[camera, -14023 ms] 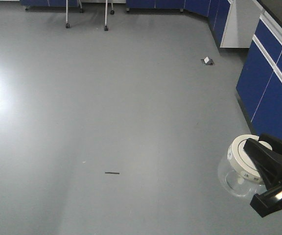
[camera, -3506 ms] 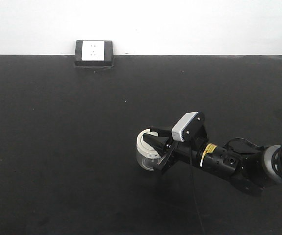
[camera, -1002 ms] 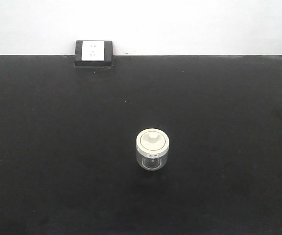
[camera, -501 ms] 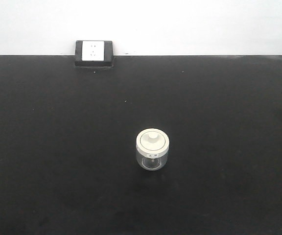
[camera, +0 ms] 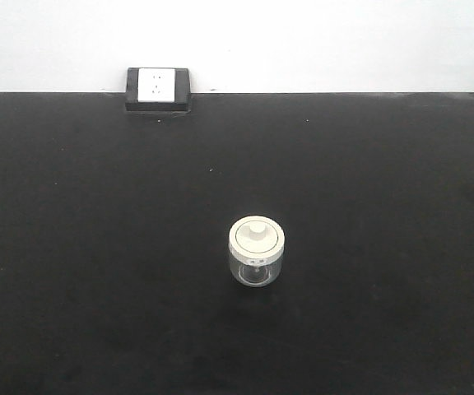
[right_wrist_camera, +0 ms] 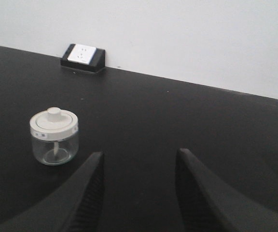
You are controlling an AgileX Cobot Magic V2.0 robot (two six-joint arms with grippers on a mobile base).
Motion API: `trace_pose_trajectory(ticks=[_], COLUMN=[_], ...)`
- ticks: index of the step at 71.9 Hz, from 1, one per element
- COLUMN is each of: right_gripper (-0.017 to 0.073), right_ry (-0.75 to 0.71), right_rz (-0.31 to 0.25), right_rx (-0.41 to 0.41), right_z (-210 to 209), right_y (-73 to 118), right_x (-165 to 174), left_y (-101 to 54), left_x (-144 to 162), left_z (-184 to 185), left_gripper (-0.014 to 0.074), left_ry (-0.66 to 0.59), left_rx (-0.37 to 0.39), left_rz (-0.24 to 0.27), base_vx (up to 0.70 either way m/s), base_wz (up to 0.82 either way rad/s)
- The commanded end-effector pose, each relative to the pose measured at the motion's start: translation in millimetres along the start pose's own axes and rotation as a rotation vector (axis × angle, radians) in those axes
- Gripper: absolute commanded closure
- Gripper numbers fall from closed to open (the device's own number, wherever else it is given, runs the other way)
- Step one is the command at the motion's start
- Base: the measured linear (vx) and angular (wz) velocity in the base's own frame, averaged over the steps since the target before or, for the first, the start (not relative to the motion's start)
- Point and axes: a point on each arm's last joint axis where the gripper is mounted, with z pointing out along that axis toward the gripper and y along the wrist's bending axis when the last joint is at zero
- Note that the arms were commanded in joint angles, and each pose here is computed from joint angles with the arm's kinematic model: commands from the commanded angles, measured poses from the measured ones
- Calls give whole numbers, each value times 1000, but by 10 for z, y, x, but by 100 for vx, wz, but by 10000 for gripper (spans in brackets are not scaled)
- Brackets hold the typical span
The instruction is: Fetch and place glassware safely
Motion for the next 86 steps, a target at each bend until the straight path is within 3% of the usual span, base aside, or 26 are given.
trace_pose_trajectory(ticks=[1,18,24,31,86], right_gripper=[239,292,396,577,567], right_ry=[-156,-160,-161,-162,-166], right_rz=[-50,-34,-24,-21,-17], right_rx=[26,20,19,19,19], right_z=[0,4,4,4,3], right_y=[-18,-13,-13,-13,-13], right_x=[-127,-124,-124,-125,-128], left_y=[-20,-20,-20,-20,-20], left_x=[-142,-142,-142,-142,-142], left_z=[-5,-5,-5,-5,-5], left_gripper=[601,601,601,601,601], left_ry=[-86,-86,-86,-86,-86], left_rx=[17,17,17,17,17], left_rz=[-15,-15,-15,-15,-15], base_vx=[0,0,0,0,0], base_wz=[0,0,0,0,0])
